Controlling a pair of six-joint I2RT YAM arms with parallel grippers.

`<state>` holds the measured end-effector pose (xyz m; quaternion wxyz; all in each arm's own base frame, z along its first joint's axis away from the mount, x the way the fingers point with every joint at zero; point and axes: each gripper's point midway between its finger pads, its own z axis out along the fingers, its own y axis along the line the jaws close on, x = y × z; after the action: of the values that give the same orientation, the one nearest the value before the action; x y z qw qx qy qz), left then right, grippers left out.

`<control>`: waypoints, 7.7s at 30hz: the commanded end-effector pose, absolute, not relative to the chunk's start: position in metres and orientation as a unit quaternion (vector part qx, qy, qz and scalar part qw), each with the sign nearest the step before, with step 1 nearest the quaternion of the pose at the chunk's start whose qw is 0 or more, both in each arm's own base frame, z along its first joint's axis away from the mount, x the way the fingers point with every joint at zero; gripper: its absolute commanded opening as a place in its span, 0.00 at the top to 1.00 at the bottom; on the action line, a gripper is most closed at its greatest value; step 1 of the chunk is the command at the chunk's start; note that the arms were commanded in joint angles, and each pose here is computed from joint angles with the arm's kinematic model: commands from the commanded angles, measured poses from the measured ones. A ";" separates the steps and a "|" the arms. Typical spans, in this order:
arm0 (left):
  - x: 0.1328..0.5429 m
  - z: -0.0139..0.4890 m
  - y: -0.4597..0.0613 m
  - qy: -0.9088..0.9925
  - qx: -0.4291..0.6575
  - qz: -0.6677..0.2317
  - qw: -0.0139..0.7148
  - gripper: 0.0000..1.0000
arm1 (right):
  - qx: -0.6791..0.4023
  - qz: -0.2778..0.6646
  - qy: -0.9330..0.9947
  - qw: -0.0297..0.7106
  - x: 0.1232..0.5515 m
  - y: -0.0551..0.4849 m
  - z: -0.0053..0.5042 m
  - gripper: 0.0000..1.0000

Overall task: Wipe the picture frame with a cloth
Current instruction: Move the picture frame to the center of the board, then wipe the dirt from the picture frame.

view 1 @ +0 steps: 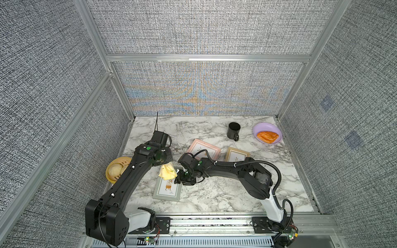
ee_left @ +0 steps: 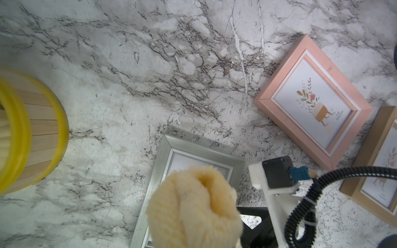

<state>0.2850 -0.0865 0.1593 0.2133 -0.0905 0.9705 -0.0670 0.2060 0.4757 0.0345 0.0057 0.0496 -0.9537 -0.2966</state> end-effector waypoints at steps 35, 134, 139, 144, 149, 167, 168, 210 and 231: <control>0.269 0.154 -0.114 0.963 -0.072 -0.174 0.193 1.00 | 0.224 -0.108 -0.965 -0.077 0.344 0.337 0.074 0.16; 0.297 0.119 -0.206 0.959 0.003 -0.232 0.160 1.00 | 0.047 -0.055 -0.997 -0.001 0.183 0.278 0.015 0.73; 0.309 0.108 -0.237 0.961 0.033 -0.229 0.151 1.00 | 0.033 -0.084 -0.995 -0.035 0.187 0.286 0.024 0.57; 0.320 0.100 -0.270 0.962 0.070 -0.225 0.140 1.00 | 0.034 -0.122 -0.990 -0.065 0.196 0.295 0.027 0.53; 0.318 0.079 -0.293 0.965 0.100 -0.211 0.117 1.00 | 0.038 -0.145 -0.986 -0.074 0.195 0.299 0.015 0.54; 0.324 0.036 -0.313 0.976 0.133 -0.128 0.119 1.00 | 0.047 -0.119 -0.989 -0.076 0.191 0.287 -0.010 0.67; 0.324 0.036 -0.311 0.976 0.133 -0.123 0.121 1.00 | 0.045 -0.113 -0.990 -0.075 0.190 0.284 -0.011 0.67; 0.300 0.019 -0.344 0.957 0.189 -0.194 0.107 1.00 | 0.017 -0.014 -0.998 -0.067 0.180 0.240 -0.001 0.74; 0.319 0.028 -0.259 0.975 0.146 -0.105 0.128 1.00 | -0.001 0.007 -0.998 -0.057 0.176 0.232 -0.003 0.71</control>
<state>0.3247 -0.2553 0.0293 0.1388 0.1364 0.9761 -0.0972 0.2020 0.2853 0.0153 -0.1066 -0.0032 -0.9881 -0.1105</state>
